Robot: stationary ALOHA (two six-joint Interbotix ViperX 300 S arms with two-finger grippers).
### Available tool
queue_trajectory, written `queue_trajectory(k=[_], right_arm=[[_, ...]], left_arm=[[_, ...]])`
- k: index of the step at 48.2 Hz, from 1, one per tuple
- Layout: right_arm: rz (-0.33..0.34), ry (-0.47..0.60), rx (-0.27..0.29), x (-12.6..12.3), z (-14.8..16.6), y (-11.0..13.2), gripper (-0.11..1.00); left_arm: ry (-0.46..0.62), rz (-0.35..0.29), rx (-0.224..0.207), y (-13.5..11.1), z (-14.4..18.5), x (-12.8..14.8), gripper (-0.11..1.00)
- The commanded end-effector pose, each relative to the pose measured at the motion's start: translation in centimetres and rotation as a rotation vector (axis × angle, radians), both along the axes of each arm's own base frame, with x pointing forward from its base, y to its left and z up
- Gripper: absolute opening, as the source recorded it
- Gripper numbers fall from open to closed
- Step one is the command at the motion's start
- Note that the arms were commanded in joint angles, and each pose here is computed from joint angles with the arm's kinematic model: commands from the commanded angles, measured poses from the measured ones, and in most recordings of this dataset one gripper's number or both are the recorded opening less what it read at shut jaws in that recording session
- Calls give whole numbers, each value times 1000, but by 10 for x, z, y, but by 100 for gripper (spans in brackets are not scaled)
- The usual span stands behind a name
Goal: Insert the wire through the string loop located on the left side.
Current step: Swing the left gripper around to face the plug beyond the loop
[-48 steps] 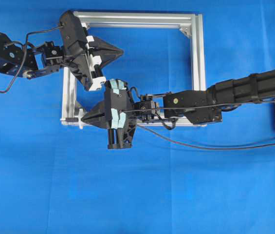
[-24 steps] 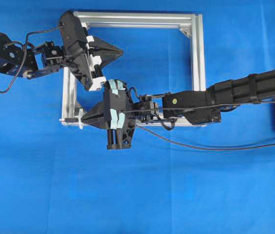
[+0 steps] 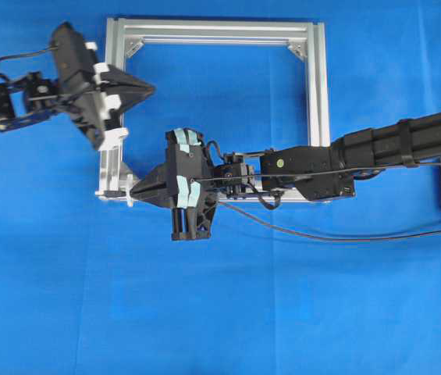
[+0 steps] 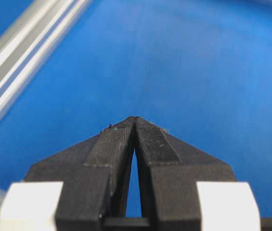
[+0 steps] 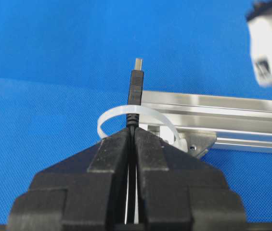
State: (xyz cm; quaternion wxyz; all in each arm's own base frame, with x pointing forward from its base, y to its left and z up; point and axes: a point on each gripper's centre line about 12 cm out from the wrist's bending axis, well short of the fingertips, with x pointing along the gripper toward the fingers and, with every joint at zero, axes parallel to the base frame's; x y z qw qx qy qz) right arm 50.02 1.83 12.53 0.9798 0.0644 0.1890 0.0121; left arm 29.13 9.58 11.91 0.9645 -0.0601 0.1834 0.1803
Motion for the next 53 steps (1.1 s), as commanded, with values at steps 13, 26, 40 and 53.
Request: queue_trajectory(k=[13, 26, 40, 53], right_arm=[[4, -37, 0, 4, 15, 2, 1], [4, -32, 1, 4, 14, 2, 1], [4, -34, 0, 4, 15, 2, 1], [4, -37, 0, 4, 16, 2, 1]], left_arm=[[-5, 7, 16, -9, 5, -43, 0], [-11, 24, 18, -10, 7, -60, 0], [-22, -38, 12, -25, 10, -54, 0], [-62, -241, 20, -75, 18, -60, 0]])
